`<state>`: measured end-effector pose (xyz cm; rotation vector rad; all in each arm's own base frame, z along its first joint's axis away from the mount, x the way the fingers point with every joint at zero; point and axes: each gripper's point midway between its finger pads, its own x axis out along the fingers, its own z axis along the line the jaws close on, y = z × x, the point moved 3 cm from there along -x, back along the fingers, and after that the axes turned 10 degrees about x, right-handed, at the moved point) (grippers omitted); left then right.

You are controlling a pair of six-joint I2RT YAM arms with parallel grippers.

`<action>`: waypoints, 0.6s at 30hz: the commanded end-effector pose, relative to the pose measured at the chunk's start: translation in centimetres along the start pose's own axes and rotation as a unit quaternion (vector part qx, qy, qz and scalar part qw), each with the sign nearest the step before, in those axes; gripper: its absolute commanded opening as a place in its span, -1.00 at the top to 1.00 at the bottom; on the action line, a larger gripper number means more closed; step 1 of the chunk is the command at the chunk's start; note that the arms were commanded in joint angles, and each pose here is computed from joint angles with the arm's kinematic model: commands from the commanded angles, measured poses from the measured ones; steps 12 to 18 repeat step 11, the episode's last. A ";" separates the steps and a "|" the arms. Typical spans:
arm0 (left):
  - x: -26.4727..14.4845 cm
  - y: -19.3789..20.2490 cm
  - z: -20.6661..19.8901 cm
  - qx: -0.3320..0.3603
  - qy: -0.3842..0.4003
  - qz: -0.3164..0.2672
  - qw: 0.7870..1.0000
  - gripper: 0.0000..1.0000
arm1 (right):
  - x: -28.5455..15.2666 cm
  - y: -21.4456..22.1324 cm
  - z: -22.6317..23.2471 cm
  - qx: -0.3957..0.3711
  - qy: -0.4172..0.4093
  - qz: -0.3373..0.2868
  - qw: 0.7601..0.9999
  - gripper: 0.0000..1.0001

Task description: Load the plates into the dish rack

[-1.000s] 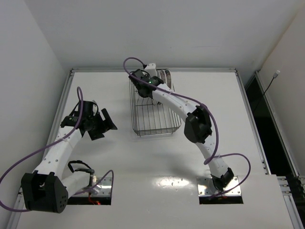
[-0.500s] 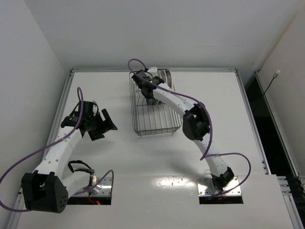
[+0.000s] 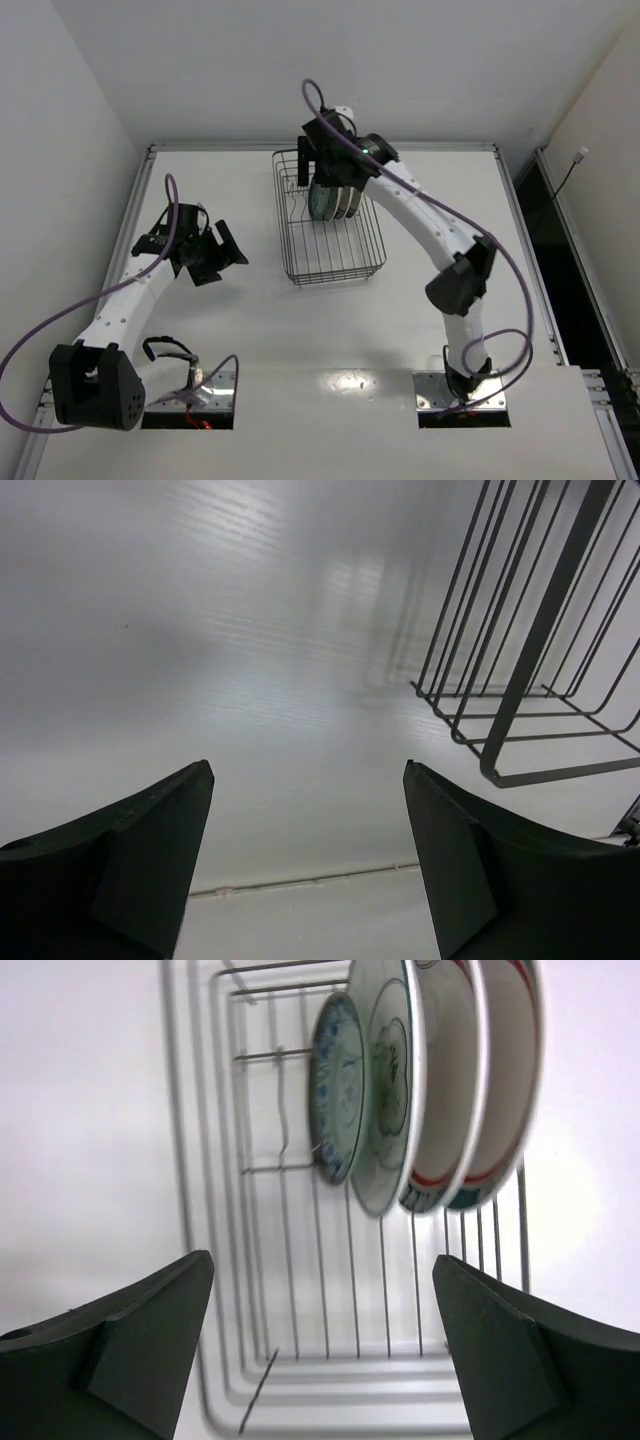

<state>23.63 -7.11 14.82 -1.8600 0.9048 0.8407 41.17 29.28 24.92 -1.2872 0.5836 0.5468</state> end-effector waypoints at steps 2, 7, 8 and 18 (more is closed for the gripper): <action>-0.6 -3.8 -1.5 0.008 0.017 -0.052 0.998 -0.49 | -7.1 0.4 -0.7 -0.013 -0.099 0.058 0.993 -0.83; -1.1 -5.8 -2.7 0.011 0.037 -0.084 0.996 -0.49 | -9.4 4.9 -6.7 -0.026 -0.096 0.103 0.990 -0.94; -1.1 -6.0 -2.8 0.013 0.040 -0.089 0.995 -0.49 | -10.5 5.6 -8.6 -0.023 -0.097 0.094 0.991 -0.94; -1.4 -7.1 -3.4 0.015 0.053 -0.117 0.992 -0.49 | -12.0 6.7 -12.2 -0.017 -0.085 0.070 0.994 -0.97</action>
